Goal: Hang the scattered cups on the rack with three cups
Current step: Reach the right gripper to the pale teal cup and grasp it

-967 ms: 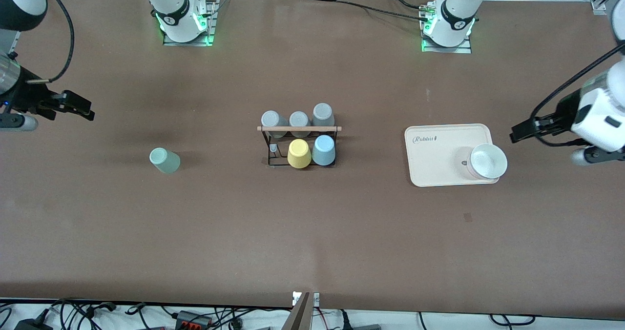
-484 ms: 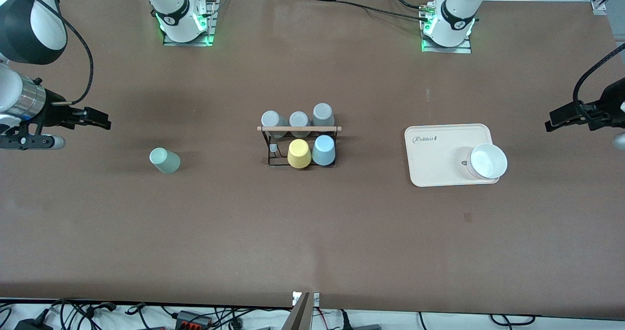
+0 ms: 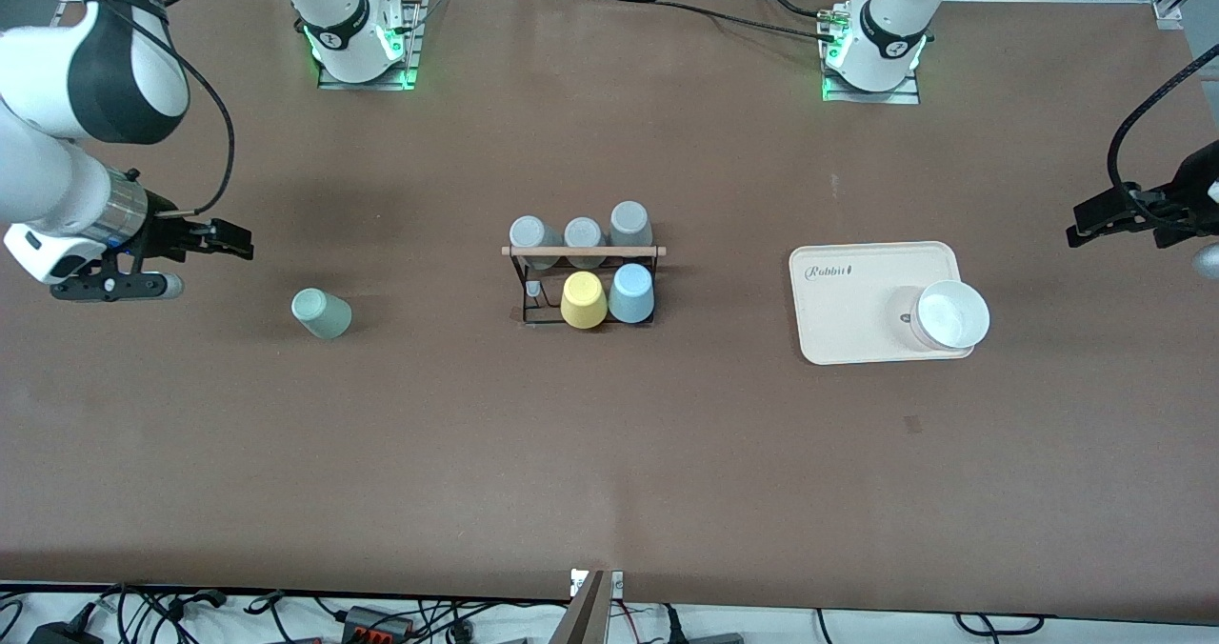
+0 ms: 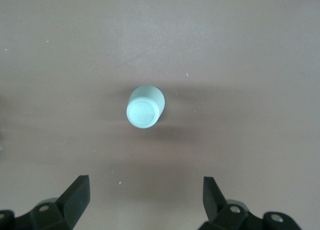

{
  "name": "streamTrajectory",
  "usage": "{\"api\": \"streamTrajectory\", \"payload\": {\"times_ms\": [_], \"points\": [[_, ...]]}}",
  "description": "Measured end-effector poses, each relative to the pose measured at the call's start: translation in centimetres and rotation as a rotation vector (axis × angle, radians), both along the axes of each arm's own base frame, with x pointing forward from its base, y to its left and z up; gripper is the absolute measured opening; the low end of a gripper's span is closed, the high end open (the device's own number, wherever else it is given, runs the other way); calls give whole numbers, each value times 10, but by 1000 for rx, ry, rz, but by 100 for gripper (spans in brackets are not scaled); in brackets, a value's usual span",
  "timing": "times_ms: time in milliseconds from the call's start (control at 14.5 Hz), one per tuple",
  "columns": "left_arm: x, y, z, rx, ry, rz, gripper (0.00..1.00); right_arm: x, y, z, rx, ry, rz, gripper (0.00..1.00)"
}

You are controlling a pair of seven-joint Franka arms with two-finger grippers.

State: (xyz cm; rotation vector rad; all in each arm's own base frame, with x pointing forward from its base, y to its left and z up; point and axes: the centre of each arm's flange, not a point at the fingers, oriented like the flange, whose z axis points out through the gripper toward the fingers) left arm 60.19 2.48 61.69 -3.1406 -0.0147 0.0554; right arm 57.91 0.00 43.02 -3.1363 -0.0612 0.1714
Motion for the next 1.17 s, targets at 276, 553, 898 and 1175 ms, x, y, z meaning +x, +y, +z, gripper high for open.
{"api": "streamTrajectory", "payload": {"times_ms": [276,553,898,1175], "points": [[-1,3,4,5,-5,4,100,-11,0,-71,-1,-42,1,100],[-1,-2,4,9,-6,-3,100,-5,9,-129,-2,-74,17,100],[-3,-15,10,59,-13,-5,100,-1,30,-190,-4,-66,35,100],[-6,-9,13,42,-16,11,100,-2,29,-208,-6,-47,27,100]]}}
